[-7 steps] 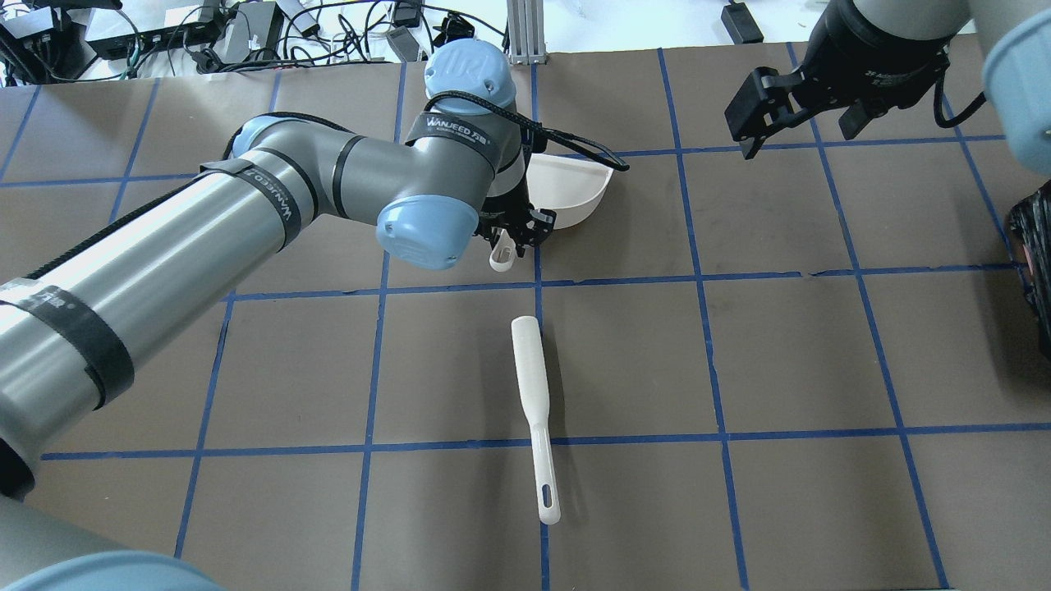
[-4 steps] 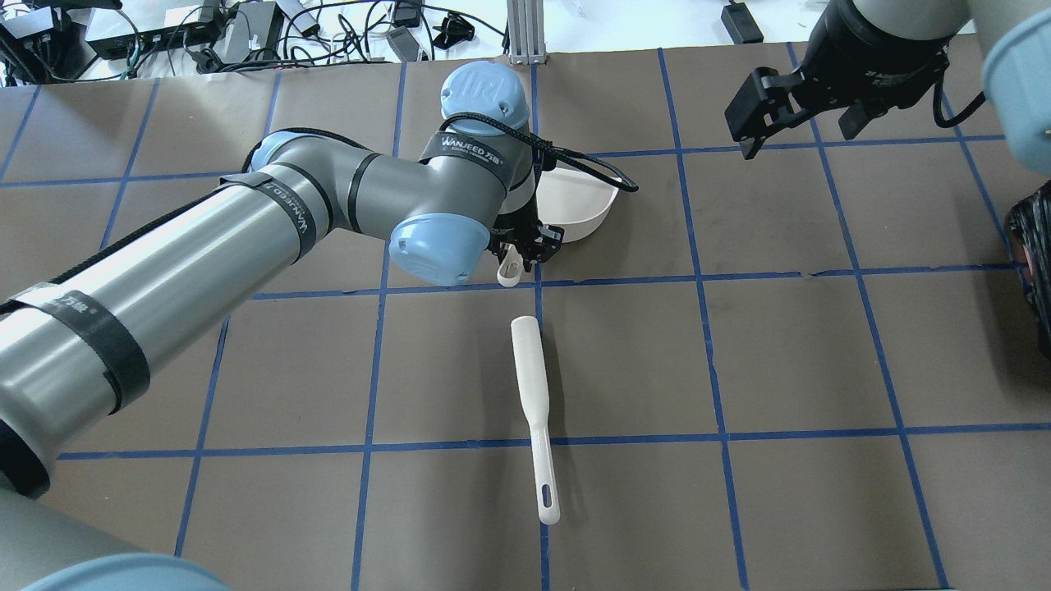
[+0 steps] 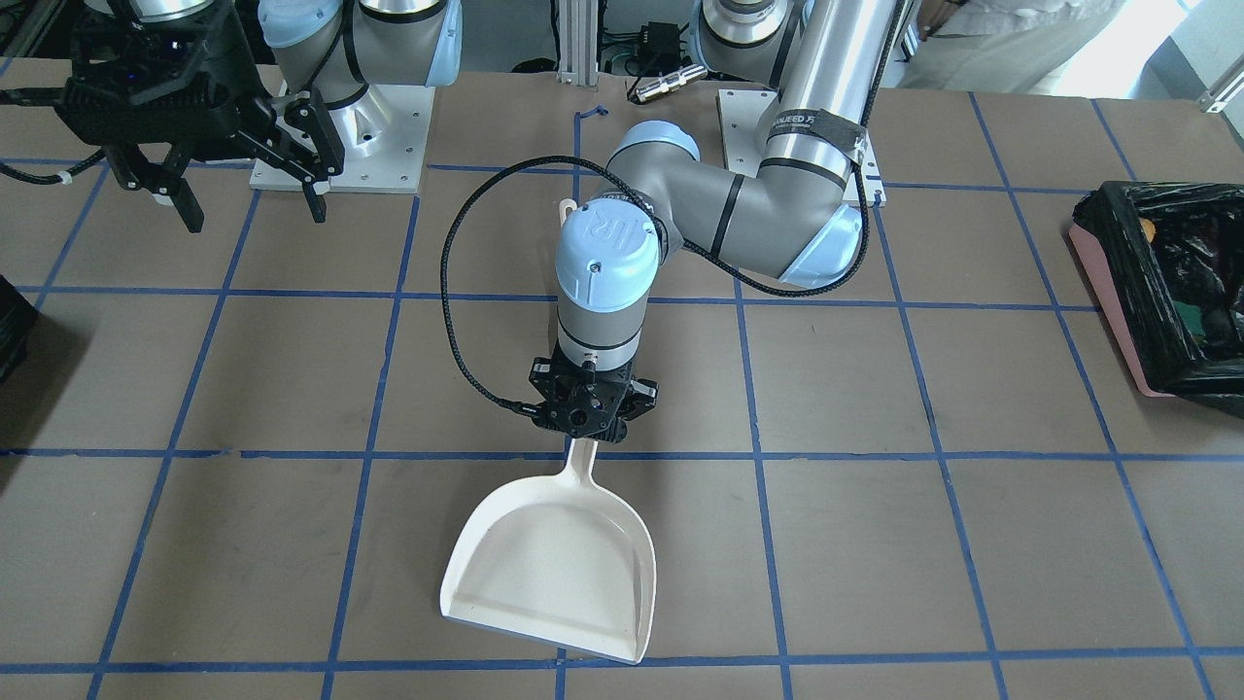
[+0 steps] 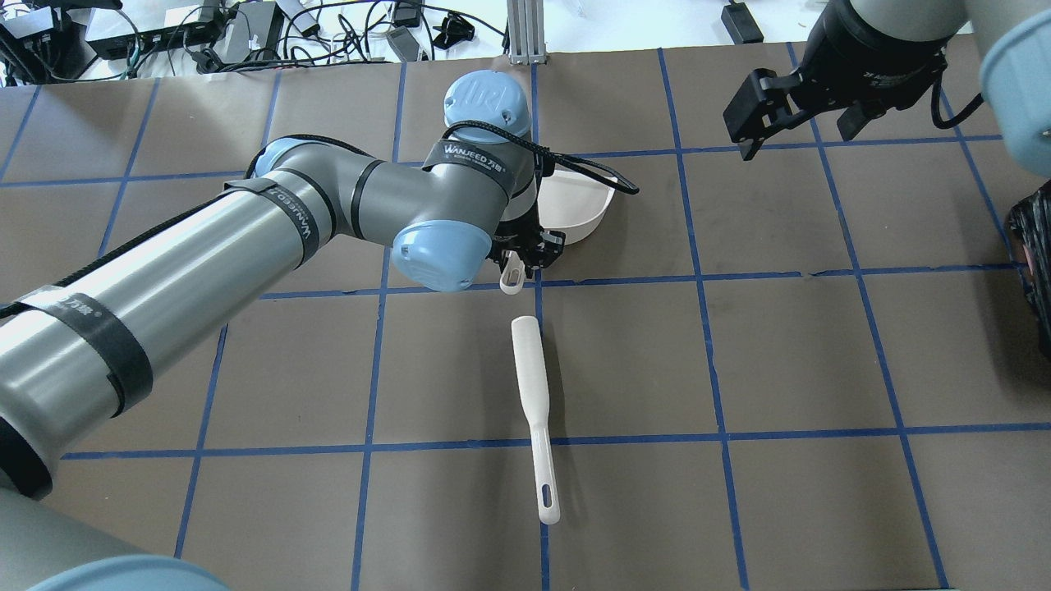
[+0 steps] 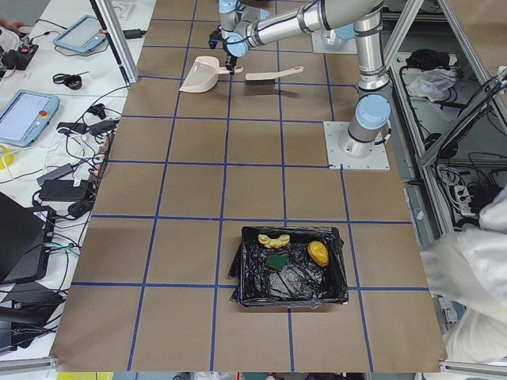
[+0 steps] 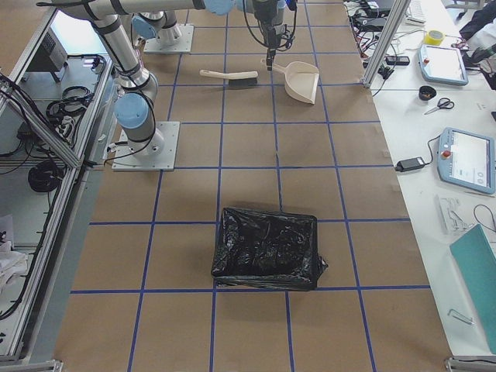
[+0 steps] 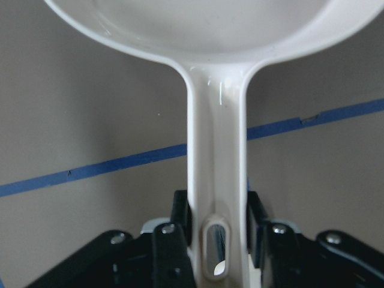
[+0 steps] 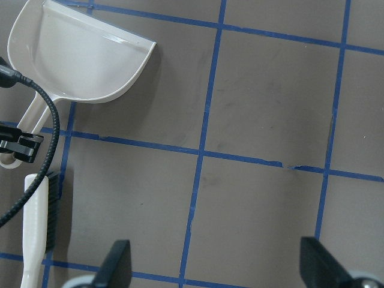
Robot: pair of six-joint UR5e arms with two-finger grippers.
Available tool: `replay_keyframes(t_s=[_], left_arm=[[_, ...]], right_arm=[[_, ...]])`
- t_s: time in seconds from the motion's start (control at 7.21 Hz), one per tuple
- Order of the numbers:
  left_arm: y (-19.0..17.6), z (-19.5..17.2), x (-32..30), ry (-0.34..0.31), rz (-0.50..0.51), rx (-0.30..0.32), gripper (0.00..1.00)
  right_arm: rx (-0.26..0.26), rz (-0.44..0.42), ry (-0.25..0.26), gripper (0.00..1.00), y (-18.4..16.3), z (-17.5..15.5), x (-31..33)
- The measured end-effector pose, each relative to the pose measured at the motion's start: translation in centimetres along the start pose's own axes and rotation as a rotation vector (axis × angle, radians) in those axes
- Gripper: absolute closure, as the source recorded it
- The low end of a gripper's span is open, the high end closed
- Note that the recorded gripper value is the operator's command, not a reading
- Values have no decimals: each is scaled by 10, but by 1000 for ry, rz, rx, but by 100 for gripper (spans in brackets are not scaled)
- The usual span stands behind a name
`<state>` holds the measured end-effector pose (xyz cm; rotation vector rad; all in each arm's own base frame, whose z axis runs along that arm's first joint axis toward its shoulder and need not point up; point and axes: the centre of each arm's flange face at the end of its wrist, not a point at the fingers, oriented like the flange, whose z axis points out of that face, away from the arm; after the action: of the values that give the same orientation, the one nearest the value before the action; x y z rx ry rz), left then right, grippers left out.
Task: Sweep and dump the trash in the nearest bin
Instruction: 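Lower the empty dustpan onto the table beside the brush with the left gripper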
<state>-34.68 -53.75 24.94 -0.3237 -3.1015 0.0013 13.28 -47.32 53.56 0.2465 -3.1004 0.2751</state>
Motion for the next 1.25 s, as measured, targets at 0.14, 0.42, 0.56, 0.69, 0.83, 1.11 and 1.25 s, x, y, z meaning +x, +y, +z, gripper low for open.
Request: replay_keyframes(t_s=[0.14,0.42,0.56,0.69,0.83,1.11,1.25], left_arm=[[0,1,0,0,-16,-2,72],[1,1,4,41,-89,-12,72],[1,1,6,60,-117,-15,71],[1,0,7,68,-130,-17,60],[2,1,7,70,-135,-21,46],[3,5,7,67,-140,-31,2],[3,5,7,68,-143,-33,0]], right_arm=[[1,0,0,0,0,0,0],[1,0,1,0,0,0,0],[0,-1,1,0,0,0,0],[1,-1,1,0,0,0,0],[1,-1,0,0,0,0,0],[1,-1,0,0,0,0,0],[1,-1,0,0,0,0,0]])
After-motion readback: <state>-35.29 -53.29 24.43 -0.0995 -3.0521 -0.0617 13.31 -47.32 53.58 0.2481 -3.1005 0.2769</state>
